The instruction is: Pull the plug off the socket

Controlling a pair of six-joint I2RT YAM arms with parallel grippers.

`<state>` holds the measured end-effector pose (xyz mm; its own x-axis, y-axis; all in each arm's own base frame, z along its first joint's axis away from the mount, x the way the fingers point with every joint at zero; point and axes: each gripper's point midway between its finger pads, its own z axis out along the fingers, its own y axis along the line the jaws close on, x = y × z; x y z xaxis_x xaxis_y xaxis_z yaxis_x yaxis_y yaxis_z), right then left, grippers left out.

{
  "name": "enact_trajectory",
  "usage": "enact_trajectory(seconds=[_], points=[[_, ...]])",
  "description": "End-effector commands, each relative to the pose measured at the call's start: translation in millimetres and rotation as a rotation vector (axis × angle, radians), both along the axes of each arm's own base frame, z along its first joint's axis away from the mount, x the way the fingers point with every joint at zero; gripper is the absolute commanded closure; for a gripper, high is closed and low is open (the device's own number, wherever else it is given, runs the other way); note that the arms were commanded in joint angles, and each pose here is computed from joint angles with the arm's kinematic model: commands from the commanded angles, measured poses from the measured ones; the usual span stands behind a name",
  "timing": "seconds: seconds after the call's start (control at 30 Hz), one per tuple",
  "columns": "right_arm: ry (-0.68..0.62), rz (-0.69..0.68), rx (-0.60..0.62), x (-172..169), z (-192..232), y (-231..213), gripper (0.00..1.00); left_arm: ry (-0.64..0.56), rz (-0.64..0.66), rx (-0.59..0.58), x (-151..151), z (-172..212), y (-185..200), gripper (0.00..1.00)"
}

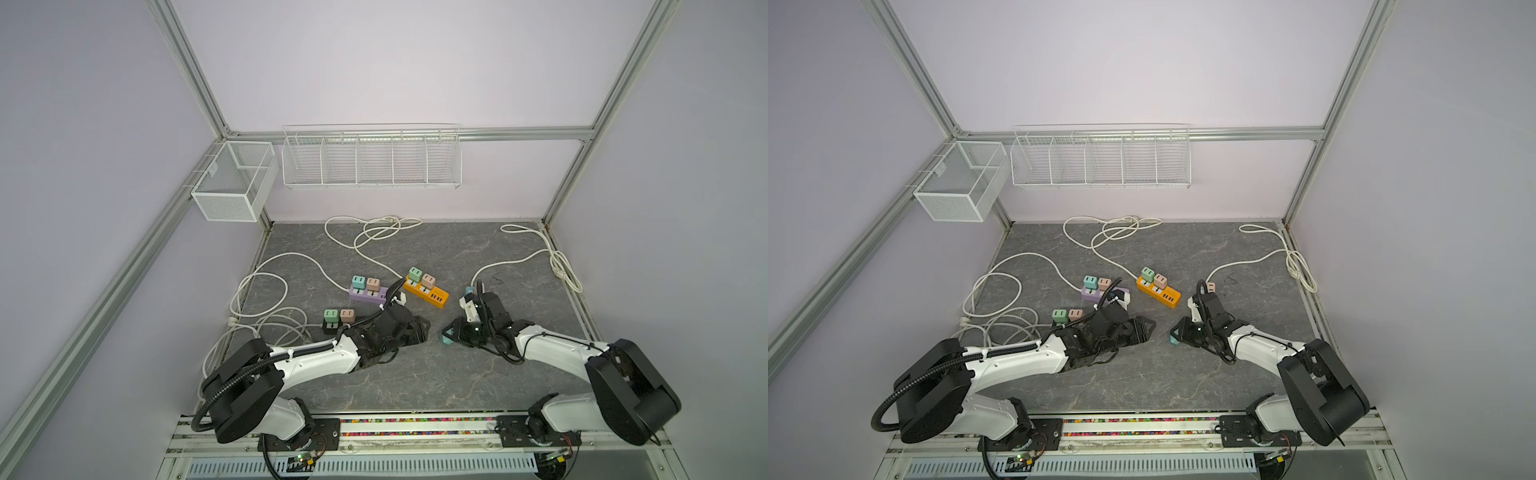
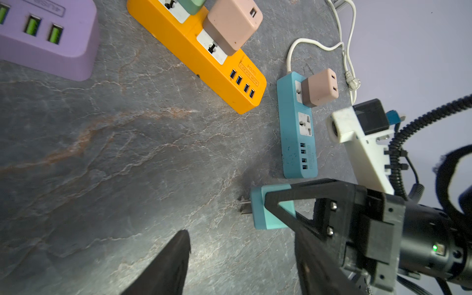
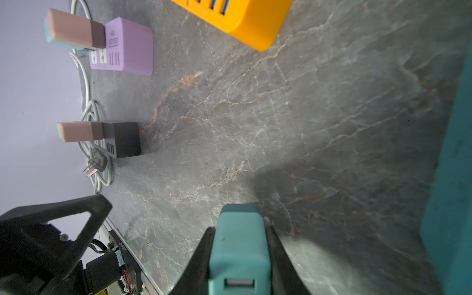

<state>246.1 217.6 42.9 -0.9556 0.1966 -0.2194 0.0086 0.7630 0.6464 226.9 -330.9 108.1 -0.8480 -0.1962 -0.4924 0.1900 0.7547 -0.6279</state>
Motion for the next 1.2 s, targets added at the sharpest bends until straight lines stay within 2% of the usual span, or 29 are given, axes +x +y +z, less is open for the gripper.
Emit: enact_trajectory(seconds=[0.0, 0.13, 0.37, 0.5, 0.6, 0.73, 1.0, 1.17], points=[[-0.004, 0.002, 0.011, 7, 1, 8, 0.82, -0.006, 0.012, -0.002, 4, 6, -1, 0.32], [0.011, 0.003, -0.003, 7, -8, 10, 0.81, -0.013, 0.007, -0.007, 5, 8, -3, 0.31], [0.032, -0.005, -0.047, 4, -17, 3, 0.73, -0.022, 0.0, -0.004, 5, 11, -3, 0.26], [0.018, -0.01, -0.069, 3, -14, -1, 0.65, -0.024, 0.003, -0.007, 5, 12, -3, 0.24], [0.0, -0.007, -0.088, 4, -8, -4, 0.51, -0.028, 0.0, -0.009, 6, 14, -4, 0.23], [-0.02, -0.005, -0.12, 6, -1, -9, 0.4, -0.032, -0.001, -0.007, 7, 17, -5, 0.23], [-0.076, 0.001, -0.179, 9, 24, -20, 0.28, -0.033, -0.014, -0.018, 9, 24, -13, 0.22], [-0.151, -0.013, -0.251, 17, 54, -37, 0.21, -0.027, -0.034, -0.036, 13, 29, -27, 0.22]])
